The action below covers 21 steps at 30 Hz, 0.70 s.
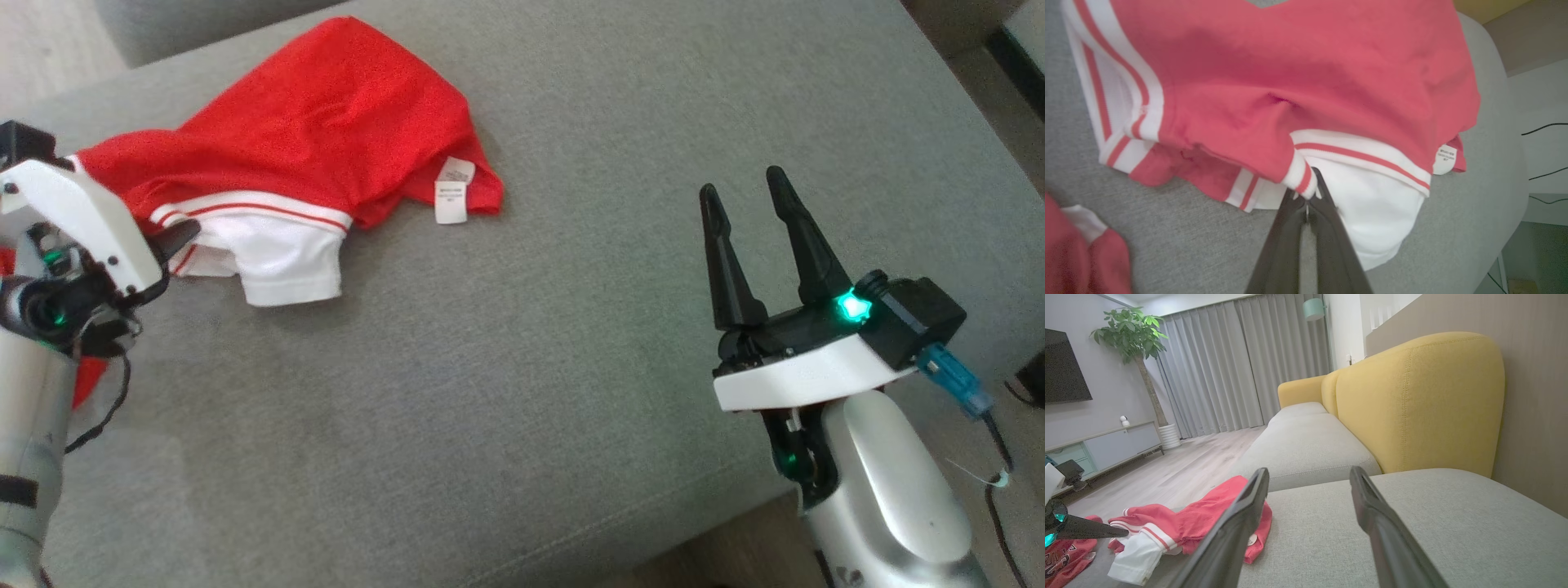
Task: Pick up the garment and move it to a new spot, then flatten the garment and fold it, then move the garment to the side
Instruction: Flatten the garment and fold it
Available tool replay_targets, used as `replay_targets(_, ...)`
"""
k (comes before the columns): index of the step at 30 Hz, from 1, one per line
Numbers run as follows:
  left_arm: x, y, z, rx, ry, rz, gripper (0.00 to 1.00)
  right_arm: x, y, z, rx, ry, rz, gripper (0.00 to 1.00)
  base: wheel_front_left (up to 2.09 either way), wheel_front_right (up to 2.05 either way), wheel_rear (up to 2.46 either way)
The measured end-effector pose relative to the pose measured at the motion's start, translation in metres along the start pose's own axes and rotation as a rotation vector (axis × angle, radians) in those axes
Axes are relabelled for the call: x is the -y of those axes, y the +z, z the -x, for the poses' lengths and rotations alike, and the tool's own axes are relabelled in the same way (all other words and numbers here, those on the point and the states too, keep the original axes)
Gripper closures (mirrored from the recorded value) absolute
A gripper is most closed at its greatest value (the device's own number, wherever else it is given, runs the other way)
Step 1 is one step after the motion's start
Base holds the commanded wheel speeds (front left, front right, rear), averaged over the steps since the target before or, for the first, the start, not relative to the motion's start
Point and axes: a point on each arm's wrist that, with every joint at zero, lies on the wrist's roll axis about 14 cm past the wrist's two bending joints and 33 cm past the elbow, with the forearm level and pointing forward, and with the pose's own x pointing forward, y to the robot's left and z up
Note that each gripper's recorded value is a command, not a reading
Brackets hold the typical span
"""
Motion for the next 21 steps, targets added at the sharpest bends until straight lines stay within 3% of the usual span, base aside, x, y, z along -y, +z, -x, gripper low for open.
replay_targets(10, 0.030, 0.022, 0.051, 0.122, -0.087, -0.034, 1.00, -0.027, 0.006, -0.005, 0.024, 0.079, -0.020, 0.00, 0.00, 0.00, 0.00)
replay_targets(14, 0.038, -0.001, 0.077, 0.066, -0.124, -0.077, 1.00, -0.042, 0.009, -0.008, 0.036, 0.120, -0.024, 0.00, 0.00, 0.00, 0.00)
replay_targets(21, 0.013, -0.053, 0.135, -0.064, -0.087, -0.122, 1.00, -0.055, 0.006, -0.003, 0.029, 0.157, -0.041, 0.00, 0.00, 0.00, 0.00)
